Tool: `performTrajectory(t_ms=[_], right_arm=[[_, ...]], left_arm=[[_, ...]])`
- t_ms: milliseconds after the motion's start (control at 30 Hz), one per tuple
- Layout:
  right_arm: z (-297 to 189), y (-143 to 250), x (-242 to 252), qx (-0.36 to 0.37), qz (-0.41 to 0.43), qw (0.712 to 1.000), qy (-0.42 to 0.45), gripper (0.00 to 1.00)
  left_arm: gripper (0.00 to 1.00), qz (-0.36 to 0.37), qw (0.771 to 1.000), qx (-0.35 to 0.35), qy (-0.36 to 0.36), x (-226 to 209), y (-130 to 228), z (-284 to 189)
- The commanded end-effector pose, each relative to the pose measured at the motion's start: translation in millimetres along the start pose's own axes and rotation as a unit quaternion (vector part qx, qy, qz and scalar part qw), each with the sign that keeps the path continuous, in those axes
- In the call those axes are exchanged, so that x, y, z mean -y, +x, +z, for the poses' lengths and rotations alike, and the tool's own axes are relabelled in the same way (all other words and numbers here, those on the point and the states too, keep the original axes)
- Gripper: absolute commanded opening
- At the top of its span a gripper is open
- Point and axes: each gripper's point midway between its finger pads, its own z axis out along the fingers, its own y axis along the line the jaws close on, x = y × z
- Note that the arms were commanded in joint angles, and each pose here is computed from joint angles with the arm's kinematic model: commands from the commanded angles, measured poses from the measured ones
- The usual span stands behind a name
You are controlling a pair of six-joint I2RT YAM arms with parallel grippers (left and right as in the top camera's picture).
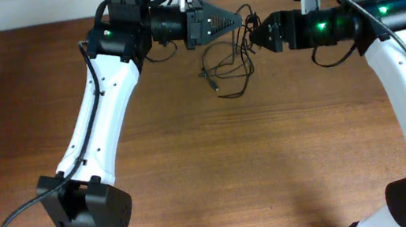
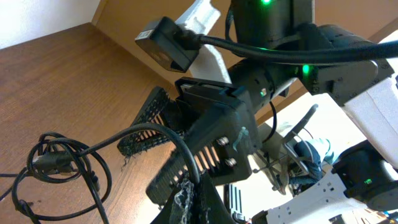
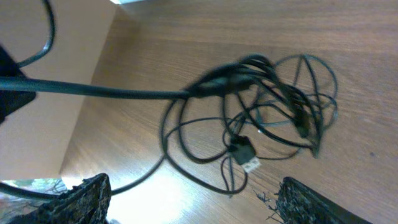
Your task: Untangle cables
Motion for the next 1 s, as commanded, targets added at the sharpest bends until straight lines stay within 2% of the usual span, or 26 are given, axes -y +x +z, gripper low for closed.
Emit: performTrajectory(t_ms=[0,67,100,133,233,267,300,367,433,500,533,567,600,667,767,833,867,933,967], right_arm=[[-3,-12,-11,0.026,-0.014,0.999,0.029,0.86],[0,-23,20,0.055,0.01,0.99,0.13,0.83],[8,-24,27,0.054,0.01,0.988,0.142,0.8],[20,-22,35,0.044,0.014,0.989,0.143,0.72],[32,-24,57,0.045,0.044,0.984,0.169,0.32],[29,-25,63,0.051,0.059,0.98,0.185,0.12],[25,-23,71,0.054,0.08,0.974,0.206,0.04],[11,-13,95,0.051,0.133,0.958,0.25,0.04],[1,-3,110,0.037,0.153,0.95,0.271,0.04],[0,4,116,0.026,0.162,0.946,0.278,0.04],[2,7,117,0.022,0.164,0.946,0.279,0.04],[3,9,118,0.018,0.166,0.945,0.28,0.04],[4,12,119,0.015,0.167,0.945,0.28,0.04],[7,13,116,0.006,0.154,0.951,0.27,0.04],[32,12,71,-0.023,0.079,0.983,0.161,0.04],[42,17,59,-0.032,0.064,0.985,0.159,0.05],[45,17,54,-0.032,0.056,0.985,0.161,0.06],[47,17,53,-0.032,0.054,0.985,0.16,0.06],[46,18,53,-0.034,0.055,0.985,0.161,0.06]], left_arm=[[0.0,-0.003,1.0,0.003,0.004,19,-6,-2],[0.0,-0.011,1.0,-0.003,0.027,28,-4,1],[0.0,-0.019,0.999,-0.006,0.044,34,-4,0],[0.0,-0.036,0.998,-0.006,0.05,37,-5,-3],[0.0,-0.021,0.995,-0.007,0.101,56,-12,-8],[0.0,-0.011,0.995,0.0,0.097,53,-16,-14],[0.0,-0.008,0.996,0.006,0.09,49,-19,-21],[0.0,-0.019,0.998,0.057,0.004,17,-40,-63],[0.0,0.0,0.98,0.146,-0.132,2,-78,-124],[0.0,0.071,0.956,0.21,-0.193,33,-111,-164],[0.0,0.12,0.928,0.259,-0.241,68,-131,-191],[0.0,0.142,0.91,0.284,-0.265,90,-139,-207],[0.0,0.17,0.883,0.318,-0.3,120,-147,-228],[0.0,0.212,0.847,0.35,-0.34,160,-150,-256],[0.0,0.224,0.846,0.35,-0.334,177,-148,-254],[0.0,0.224,0.83,0.366,-0.358,174,-151,-269],[0.0,0.238,0.803,0.396,-0.375,183,-160,-288],[0.0,0.297,0.762,0.449,-0.359,227,-179,-307],[0.0,0.331,0.712,0.512,-0.348,263,-193,-325]])
